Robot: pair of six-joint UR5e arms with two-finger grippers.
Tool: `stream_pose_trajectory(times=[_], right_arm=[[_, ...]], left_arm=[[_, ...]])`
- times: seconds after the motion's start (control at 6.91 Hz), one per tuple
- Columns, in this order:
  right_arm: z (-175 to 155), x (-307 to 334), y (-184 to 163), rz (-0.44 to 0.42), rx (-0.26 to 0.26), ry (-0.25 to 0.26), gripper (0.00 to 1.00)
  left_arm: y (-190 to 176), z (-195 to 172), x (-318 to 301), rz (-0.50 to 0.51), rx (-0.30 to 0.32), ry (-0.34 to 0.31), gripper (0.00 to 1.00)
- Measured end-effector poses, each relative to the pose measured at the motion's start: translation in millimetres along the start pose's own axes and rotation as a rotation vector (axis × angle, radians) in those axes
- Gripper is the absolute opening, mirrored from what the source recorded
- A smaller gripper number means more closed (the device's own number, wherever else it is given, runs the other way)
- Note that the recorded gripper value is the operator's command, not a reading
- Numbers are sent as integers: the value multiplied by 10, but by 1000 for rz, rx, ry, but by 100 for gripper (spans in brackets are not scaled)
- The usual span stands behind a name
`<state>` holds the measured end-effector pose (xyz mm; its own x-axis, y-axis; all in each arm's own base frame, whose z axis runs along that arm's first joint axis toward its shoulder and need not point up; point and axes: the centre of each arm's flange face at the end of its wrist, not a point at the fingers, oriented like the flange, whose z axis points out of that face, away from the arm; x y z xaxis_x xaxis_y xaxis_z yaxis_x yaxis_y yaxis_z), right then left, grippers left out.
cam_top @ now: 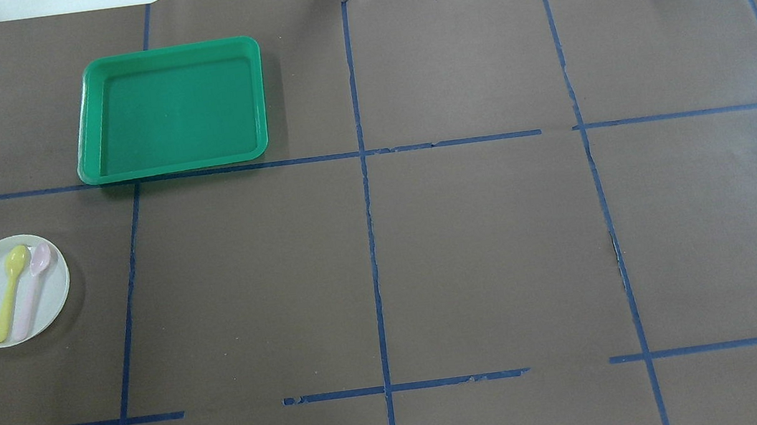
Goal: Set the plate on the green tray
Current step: 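Move the left gripper down toward the rim of the white plate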
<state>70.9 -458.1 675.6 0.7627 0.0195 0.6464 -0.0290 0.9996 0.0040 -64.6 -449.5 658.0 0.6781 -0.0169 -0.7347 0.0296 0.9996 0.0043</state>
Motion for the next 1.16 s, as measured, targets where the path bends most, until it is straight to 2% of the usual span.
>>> stream_pose_trajectory(times=[0.58, 0.87, 1.16], right_arm=[[1, 2, 0, 0, 0, 1, 100], [1, 1, 0, 0, 0, 0, 100], [2, 1, 0, 0, 0, 0, 100]], left_arm=[[-198, -149, 177, 32, 34, 12, 100], [-431, -315, 489, 69, 68, 17, 100], [-548, -267, 1058, 32, 91, 37, 100]])
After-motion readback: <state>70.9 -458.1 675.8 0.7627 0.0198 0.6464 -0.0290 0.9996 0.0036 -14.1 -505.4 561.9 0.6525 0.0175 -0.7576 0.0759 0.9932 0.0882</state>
